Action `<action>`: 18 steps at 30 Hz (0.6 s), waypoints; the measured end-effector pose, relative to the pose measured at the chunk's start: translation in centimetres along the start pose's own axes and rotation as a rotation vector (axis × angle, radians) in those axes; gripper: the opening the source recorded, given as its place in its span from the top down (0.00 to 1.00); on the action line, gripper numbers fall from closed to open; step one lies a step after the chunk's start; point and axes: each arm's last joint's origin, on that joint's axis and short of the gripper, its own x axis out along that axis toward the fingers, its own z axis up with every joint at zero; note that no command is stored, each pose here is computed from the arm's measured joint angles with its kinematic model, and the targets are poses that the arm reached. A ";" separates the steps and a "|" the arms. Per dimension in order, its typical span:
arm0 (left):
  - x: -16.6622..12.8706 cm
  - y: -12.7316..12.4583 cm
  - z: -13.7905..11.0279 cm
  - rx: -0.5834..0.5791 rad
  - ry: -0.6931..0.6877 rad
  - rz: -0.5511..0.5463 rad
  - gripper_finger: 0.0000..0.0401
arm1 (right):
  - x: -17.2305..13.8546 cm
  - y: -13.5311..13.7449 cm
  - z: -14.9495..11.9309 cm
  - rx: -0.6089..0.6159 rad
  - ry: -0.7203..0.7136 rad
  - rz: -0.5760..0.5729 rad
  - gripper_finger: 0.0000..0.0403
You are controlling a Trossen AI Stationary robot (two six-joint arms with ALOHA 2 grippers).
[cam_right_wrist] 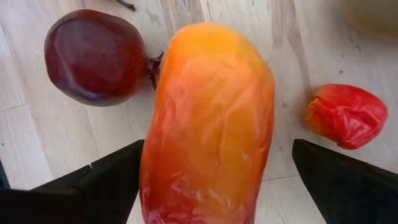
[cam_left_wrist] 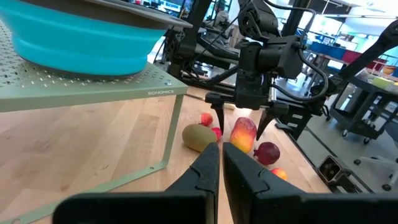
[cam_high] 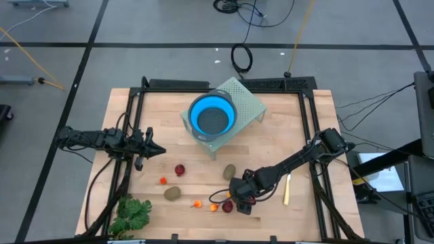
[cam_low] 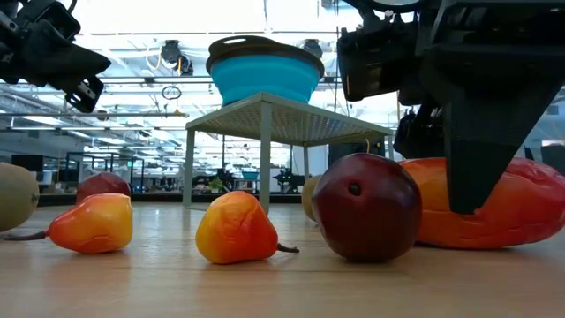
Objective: Pick & Place Fruit
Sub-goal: Put the red yellow mango into the blue strainer bowl on the shelf
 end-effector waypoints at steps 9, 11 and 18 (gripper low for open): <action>0.0 0.0 0.0 0.001 0.000 0.000 0.95 | 0.1 -0.1 -0.1 0.008 -0.012 -0.020 0.04; 0.0 0.0 0.0 0.001 0.000 0.001 0.95 | 0.3 -0.3 -0.3 0.024 -0.003 -0.026 0.08; 0.0 0.0 0.0 0.001 -0.001 0.002 0.95 | 0.7 -0.5 -0.8 0.056 -0.002 -0.025 0.28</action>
